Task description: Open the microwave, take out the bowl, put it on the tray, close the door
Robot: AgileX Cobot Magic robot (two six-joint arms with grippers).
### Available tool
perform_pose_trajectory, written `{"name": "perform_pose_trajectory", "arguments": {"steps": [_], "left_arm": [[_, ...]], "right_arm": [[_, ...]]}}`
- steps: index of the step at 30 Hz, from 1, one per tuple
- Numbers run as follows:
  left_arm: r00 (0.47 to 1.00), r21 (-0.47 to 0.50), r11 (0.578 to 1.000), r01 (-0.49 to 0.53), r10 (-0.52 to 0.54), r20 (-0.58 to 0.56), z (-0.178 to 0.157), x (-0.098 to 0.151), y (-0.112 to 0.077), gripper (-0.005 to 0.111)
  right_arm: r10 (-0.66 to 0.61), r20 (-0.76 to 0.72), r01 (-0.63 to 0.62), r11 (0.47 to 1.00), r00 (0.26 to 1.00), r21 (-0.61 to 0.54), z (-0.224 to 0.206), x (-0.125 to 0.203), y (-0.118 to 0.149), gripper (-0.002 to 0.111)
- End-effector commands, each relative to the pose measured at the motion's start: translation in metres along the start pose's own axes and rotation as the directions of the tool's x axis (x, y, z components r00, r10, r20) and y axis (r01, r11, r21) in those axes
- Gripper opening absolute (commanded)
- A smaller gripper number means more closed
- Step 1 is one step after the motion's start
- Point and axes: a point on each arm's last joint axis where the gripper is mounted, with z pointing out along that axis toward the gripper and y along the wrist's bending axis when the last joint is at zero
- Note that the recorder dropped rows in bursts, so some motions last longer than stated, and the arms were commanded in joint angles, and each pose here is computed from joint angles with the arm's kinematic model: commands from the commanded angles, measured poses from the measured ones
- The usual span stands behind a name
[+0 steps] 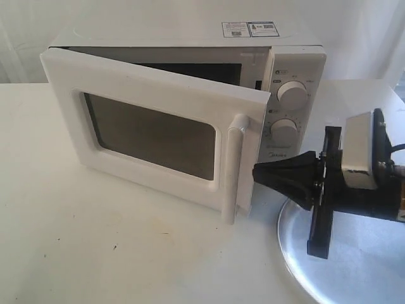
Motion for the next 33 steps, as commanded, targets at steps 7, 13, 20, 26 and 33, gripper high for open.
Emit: {"name": "perform_pose_trajectory", "arguments": {"steps": [7, 13, 20, 26, 33], "left_arm": [[1.000, 0.003, 1.000, 0.001, -0.001, 0.004, 0.000, -0.001, 0.000, 0.000], [1.000, 0.003, 1.000, 0.001, -0.001, 0.004, 0.000, -0.001, 0.000, 0.000], [1.000, 0.003, 1.000, 0.001, -0.001, 0.004, 0.000, -0.001, 0.000, 0.000], [1.000, 0.003, 1.000, 0.001, -0.001, 0.004, 0.000, -0.001, 0.000, 0.000], [1.000, 0.003, 1.000, 0.001, -0.001, 0.004, 0.000, -0.001, 0.000, 0.000]], "right_arm": [[0.027, 0.105, -0.069, 0.903, 0.994, 0.424, -0.036, -0.034, 0.009, 0.000], [0.038, 0.124, -0.108, 0.776, 0.992, 0.621, -0.045, -0.030, -0.013, 0.000], [0.059, 0.183, -0.153, 0.817, 0.981, 0.555, -0.023, -0.015, -0.039, 0.000], [0.044, 0.191, -0.112, 0.925, 0.981, 0.364, 0.004, -0.006, -0.034, 0.000], [0.019, 0.149, -0.058, 0.964, 0.989, 0.259, 0.012, -0.005, -0.023, 0.000]]}}
